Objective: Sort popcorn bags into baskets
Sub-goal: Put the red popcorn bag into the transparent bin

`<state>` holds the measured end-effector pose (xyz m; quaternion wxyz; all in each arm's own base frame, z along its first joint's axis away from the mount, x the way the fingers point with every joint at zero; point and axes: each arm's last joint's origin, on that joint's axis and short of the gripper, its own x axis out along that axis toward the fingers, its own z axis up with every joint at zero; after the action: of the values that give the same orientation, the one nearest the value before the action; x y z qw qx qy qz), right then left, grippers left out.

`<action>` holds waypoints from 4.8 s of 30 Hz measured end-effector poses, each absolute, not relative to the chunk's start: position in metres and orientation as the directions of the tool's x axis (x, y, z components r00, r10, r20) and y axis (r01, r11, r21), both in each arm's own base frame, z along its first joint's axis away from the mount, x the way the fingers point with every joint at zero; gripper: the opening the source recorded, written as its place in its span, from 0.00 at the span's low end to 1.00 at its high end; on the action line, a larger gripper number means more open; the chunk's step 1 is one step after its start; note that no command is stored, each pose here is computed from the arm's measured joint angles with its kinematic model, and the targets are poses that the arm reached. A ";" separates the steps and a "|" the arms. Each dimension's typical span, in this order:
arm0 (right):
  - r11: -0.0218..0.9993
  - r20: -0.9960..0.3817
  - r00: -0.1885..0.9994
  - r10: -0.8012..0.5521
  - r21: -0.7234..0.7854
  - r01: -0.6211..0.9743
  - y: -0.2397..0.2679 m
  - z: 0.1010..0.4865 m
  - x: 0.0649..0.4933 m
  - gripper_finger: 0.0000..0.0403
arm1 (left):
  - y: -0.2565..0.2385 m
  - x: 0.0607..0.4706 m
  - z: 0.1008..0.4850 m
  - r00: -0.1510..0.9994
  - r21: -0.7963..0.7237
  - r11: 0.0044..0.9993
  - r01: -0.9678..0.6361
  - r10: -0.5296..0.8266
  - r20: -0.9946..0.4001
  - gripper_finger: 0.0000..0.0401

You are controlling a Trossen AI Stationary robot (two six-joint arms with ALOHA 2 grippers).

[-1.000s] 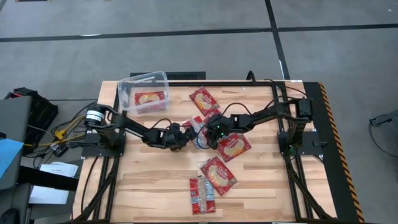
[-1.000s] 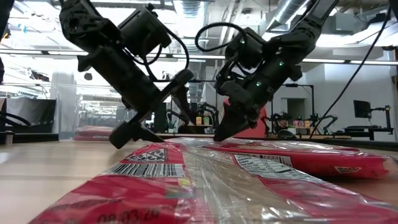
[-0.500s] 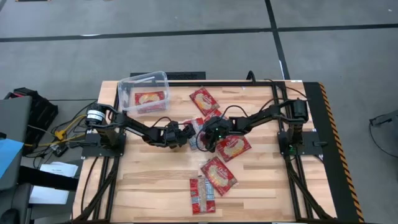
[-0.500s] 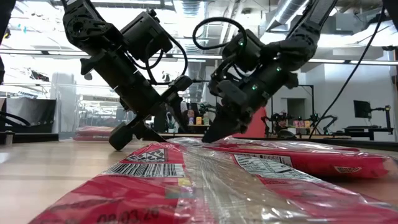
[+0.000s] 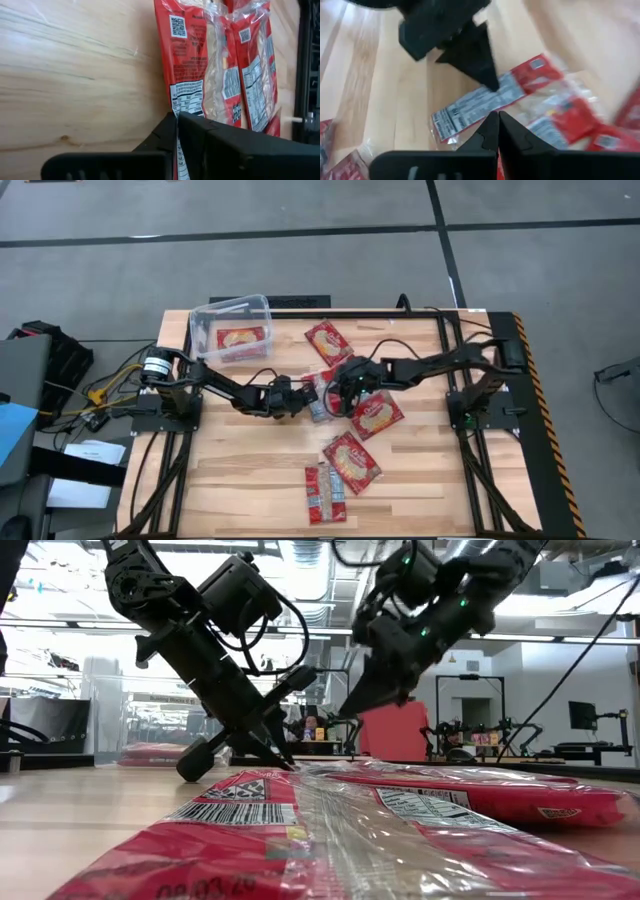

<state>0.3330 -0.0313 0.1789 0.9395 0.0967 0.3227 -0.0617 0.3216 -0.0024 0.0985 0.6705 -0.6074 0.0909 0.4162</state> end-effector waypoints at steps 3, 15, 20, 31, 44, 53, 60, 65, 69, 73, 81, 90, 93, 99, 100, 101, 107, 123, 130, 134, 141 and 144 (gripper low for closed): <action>0.975 -0.633 0.770 -0.081 0.110 0.193 -0.031 0.190 0.324 0.04 | -0.002 0.322 0.107 0.656 -0.753 -0.071 -0.654 0.443 -0.611 0.00; 0.971 -0.689 0.718 -0.105 0.085 0.224 -0.033 0.186 0.319 0.06 | -0.003 0.319 0.179 0.769 -0.815 0.099 -0.572 0.411 -0.490 0.00; 0.974 -0.686 0.720 -0.109 0.069 0.214 -0.034 0.191 0.316 0.03 | -0.002 0.307 0.206 0.787 -0.818 0.128 -0.561 0.390 -0.479 0.00; 0.968 -0.694 0.704 -0.150 0.040 0.246 -0.044 0.193 0.311 0.08 | -0.001 0.277 0.252 0.838 -0.838 0.195 -0.509 0.332 -0.432 0.00; 0.974 -0.621 0.776 -0.112 0.084 0.208 -0.038 0.188 0.326 0.04 | -0.016 0.247 0.196 0.569 -0.590 0.033 -0.807 0.314 -0.760 0.33; 0.976 -0.631 0.775 -0.037 0.142 0.163 -0.031 0.144 0.351 0.04 | -0.017 0.250 0.151 0.578 -0.633 -0.098 -0.768 0.319 -0.751 0.73; 0.975 -0.665 0.746 -0.036 0.141 0.172 -0.033 0.128 0.359 0.06 | -0.018 0.270 0.120 0.604 -0.671 -0.120 -0.731 0.344 -0.719 0.77; 0.975 -0.700 0.714 0.009 0.165 0.150 -0.033 0.109 0.369 0.06 | -0.016 0.285 0.107 0.657 -0.729 -0.104 -0.676 0.362 -0.661 0.76; 0.977 -0.693 0.719 0.054 0.184 0.104 -0.032 0.103 0.382 0.04 | -0.015 0.292 0.102 0.694 -0.762 -0.097 -0.641 0.352 -0.629 0.73; 0.978 -0.700 0.710 0.076 0.192 0.085 -0.032 0.104 0.386 0.05 | -0.015 0.292 0.102 0.697 -0.761 -0.085 -0.643 0.347 -0.628 0.71; 0.976 -0.736 0.675 0.062 0.186 0.113 -0.041 0.113 0.377 0.08 | -0.016 0.294 0.105 0.726 -0.772 -0.085 -0.630 0.289 -0.625 0.46; 0.987 -0.746 0.665 0.031 0.129 0.099 -0.052 0.154 0.359 0.05 | -0.018 0.299 0.123 0.785 -0.816 -0.051 -0.577 0.244 -0.570 0.04; 0.986 -0.722 0.691 0.016 0.125 0.107 -0.057 0.175 0.352 0.07 | -0.019 0.301 0.133 0.806 -0.830 -0.046 -0.556 0.212 -0.552 0.04; 0.988 -0.656 0.753 -0.041 0.086 0.129 -0.071 0.221 0.331 0.08 | -0.026 0.311 0.173 0.884 -0.882 0.059 -0.468 0.044 -0.466 0.02; 0.988 -0.648 0.760 -0.050 0.082 0.134 -0.073 0.228 0.326 0.07 | -0.027 0.312 0.181 0.886 -0.883 0.073 -0.464 0.019 -0.464 0.02; 0.987 -0.633 0.772 -0.059 0.077 0.139 -0.075 0.234 0.323 0.07 | -0.027 0.312 0.189 0.886 -0.883 0.086 -0.462 0.011 -0.463 0.02; 0.981 -0.613 0.783 -0.106 0.066 0.185 -0.085 0.261 0.298 0.04 | -0.016 0.305 0.247 0.852 -0.843 0.143 -0.519 0.162 -0.497 0.01; 0.969 -0.607 0.775 -0.173 0.035 0.244 -0.089 0.273 0.287 0.04 | 0.043 0.216 0.334 0.247 -0.857 -0.049 -0.513 0.948 -0.202 0.02; 0.975 -0.647 0.750 -0.141 0.039 0.217 -0.083 0.258 0.298 0.07 | 0.090 0.200 0.324 0.241 -0.621 -0.063 -0.781 0.888 -0.392 0.01; 0.977 -0.644 0.753 -0.136 0.038 0.209 -0.081 0.258 0.299 0.09 | 0.119 0.190 0.327 0.390 -0.478 0.120 -0.870 0.761 -0.519 0.01; 0.973 -0.646 0.749 -0.145 0.044 0.227 -0.085 0.258 0.297 0.05 | 0.159 0.152 0.342 0.440 -0.347 0.278 -0.896 0.655 -0.614 0.01; 0.971 -0.646 0.749 -0.146 0.050 0.233 -0.085 0.258 0.297 0.04 | 0.168 0.139 0.344 0.496 -0.314 0.388 -0.867 0.593 -0.635 0.01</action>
<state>0.2972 -0.0848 0.2576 0.9330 0.0637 0.3394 -0.1016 0.1389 0.1681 0.3440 0.8046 -0.3169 0.2159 0.4535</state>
